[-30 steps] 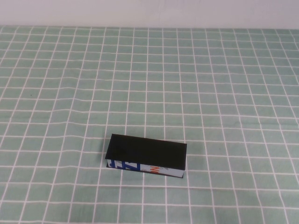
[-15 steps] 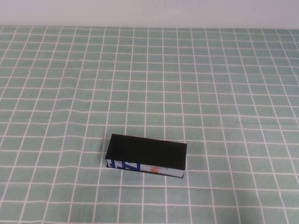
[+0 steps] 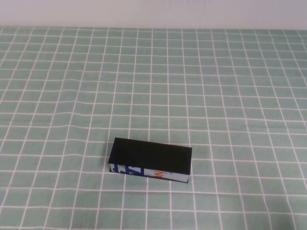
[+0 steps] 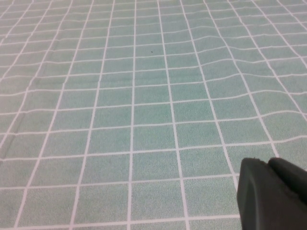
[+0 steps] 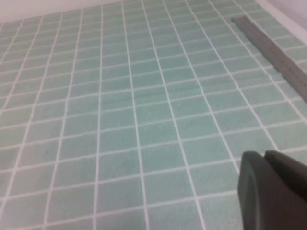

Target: Return glasses to glasses case

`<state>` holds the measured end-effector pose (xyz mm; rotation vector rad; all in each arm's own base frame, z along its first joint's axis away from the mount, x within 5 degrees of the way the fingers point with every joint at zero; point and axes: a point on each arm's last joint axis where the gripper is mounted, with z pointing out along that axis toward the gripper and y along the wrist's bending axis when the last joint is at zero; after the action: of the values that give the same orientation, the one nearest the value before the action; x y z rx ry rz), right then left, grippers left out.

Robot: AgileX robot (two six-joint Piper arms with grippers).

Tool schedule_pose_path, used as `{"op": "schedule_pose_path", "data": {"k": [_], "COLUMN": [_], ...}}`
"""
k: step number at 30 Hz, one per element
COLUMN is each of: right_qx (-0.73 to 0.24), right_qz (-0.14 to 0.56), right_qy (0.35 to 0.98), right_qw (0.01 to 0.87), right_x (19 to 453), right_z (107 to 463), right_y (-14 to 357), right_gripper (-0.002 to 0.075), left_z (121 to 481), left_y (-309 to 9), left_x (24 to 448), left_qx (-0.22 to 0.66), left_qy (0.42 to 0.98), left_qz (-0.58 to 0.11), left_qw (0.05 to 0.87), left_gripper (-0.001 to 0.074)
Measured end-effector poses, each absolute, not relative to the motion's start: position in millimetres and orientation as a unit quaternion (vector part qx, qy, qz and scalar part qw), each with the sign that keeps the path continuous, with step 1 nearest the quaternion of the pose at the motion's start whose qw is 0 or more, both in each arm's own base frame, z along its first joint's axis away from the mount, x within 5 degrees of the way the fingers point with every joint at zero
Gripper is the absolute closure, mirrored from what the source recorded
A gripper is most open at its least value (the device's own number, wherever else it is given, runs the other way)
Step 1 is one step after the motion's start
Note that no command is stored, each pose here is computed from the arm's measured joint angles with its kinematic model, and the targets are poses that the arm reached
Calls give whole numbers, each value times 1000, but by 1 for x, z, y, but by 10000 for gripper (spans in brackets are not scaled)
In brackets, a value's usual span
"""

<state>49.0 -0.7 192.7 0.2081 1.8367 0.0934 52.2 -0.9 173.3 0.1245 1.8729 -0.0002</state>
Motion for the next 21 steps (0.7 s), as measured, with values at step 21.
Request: {"op": "schedule_pose_path", "data": {"k": [21], "right_qx": [94], "right_qz": [41], "right_qy": [797], "right_qw": [595], "right_x": [52], "right_z": [174], "right_y": [-1], "right_gripper": [738], "left_z": [173], "left_y": [-1], "left_x": [52], "left_qx": [54], "left_qy": [804], "left_qz": [0], "left_qw": [592], "left_gripper": [738]}}
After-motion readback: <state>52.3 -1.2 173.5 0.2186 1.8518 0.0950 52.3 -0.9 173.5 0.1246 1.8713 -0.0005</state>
